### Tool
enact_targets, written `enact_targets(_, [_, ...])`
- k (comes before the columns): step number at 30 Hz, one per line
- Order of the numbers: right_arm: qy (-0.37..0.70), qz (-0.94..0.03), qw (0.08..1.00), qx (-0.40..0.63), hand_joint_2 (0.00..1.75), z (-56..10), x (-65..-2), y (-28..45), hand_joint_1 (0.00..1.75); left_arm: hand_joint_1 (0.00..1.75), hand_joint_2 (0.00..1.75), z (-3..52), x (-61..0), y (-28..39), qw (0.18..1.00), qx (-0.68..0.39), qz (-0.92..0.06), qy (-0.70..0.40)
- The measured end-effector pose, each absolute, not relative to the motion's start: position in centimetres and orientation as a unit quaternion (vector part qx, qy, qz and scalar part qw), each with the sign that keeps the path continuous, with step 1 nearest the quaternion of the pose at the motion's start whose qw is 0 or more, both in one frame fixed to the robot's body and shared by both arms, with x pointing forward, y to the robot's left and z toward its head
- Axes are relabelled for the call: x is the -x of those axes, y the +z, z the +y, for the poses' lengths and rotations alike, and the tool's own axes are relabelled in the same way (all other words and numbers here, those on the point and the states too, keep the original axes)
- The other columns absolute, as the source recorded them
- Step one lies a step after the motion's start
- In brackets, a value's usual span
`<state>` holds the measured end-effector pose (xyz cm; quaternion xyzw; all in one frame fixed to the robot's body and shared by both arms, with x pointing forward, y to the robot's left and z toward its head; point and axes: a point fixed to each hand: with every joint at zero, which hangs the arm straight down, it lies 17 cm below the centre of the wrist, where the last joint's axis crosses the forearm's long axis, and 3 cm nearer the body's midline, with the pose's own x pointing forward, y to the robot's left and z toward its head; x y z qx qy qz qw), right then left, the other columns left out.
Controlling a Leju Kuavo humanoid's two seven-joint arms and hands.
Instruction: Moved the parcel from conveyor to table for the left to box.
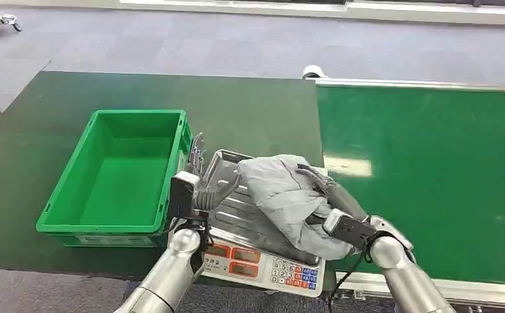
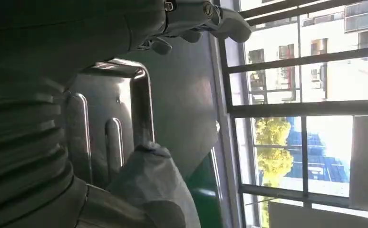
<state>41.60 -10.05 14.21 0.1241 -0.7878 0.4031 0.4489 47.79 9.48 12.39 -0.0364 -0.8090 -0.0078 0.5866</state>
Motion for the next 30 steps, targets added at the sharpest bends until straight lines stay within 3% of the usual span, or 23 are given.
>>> enact_targets(6, [0.423,-0.754,0.448,-0.226,1.75,-7.9,-38.5,14.4,0.0,0.0,1.75,9.0,-48.0,12.6,0.586,0.043,-0.809,-0.011])
enact_targets(16, [0.522,-0.705,0.447,-0.176,1.75,-4.6,-40.1,12.8,0.0,0.0,1.75,8.4,-48.2,12.9,0.585,0.045,-0.809,-0.014])
enact_targets(17, [0.529,-0.699,0.449,-0.174,0.0,-4.4,-40.4,12.7,0.0,0.0,1.75,8.4,-48.2,12.9,0.585,0.045,-0.809,-0.013])
enact_targets(22, [0.525,-0.689,0.439,-0.236,0.0,-3.4,-39.5,13.3,0.0,0.0,1.75,8.4,-48.2,12.9,0.586,0.045,-0.809,-0.013])
enact_targets(30, [0.435,-0.702,0.41,-0.387,0.0,-2.8,-36.2,17.9,0.0,0.0,1.75,8.2,-48.1,12.7,0.588,0.047,-0.807,-0.014])
